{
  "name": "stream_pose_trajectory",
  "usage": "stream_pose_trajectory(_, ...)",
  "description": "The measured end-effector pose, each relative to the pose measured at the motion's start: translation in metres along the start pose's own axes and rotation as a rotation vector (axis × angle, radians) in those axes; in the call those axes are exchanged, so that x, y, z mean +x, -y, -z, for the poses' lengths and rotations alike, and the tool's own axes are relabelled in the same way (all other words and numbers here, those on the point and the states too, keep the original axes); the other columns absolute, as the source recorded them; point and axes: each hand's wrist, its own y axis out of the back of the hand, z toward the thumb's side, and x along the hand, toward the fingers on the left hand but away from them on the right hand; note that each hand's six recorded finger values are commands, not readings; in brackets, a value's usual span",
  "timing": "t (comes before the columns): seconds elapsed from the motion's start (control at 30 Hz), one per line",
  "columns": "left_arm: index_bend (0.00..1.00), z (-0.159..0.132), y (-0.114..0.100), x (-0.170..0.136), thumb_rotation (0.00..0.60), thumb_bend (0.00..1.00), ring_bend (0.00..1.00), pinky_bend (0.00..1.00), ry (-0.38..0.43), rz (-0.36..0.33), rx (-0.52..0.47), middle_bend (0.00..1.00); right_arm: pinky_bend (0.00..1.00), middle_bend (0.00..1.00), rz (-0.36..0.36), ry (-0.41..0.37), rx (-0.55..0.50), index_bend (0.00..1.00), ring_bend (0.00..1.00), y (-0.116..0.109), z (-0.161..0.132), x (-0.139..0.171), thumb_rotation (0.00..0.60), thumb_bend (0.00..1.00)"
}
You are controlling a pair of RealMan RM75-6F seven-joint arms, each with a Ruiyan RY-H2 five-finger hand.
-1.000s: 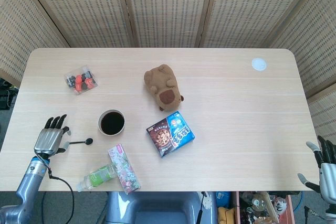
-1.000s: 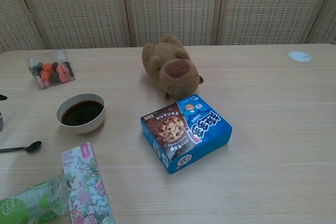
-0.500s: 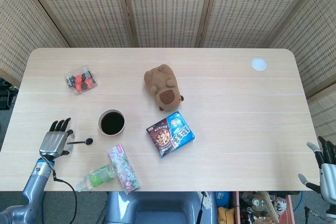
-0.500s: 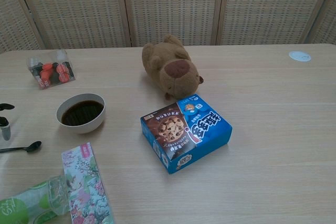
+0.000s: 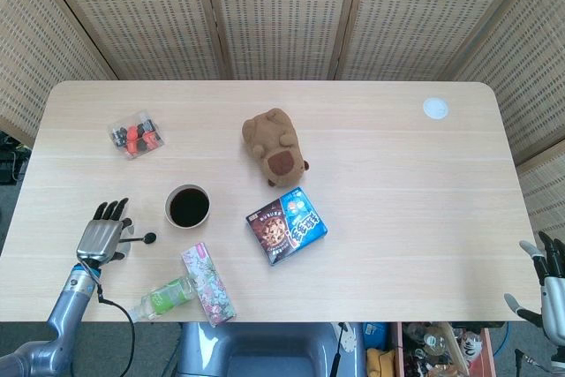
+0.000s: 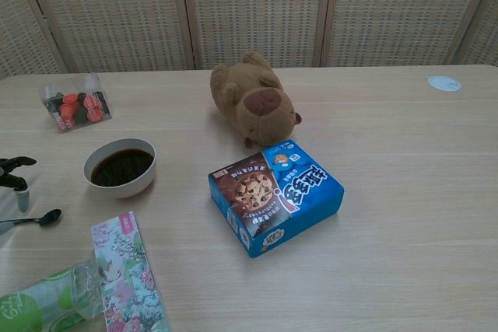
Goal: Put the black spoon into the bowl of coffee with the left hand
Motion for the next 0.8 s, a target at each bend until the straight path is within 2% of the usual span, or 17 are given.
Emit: stream_pose_trajectory(0.8,0.50,0.0028,0.0079,0.0025,0.600,0.39,0.00,0.00,-0.028,0.021,-0.013,0.00,0.14,0.13,0.004,0.011,0.000,0.21,0.00,-0.0013,0.0035,0.0033,0.600,0.26)
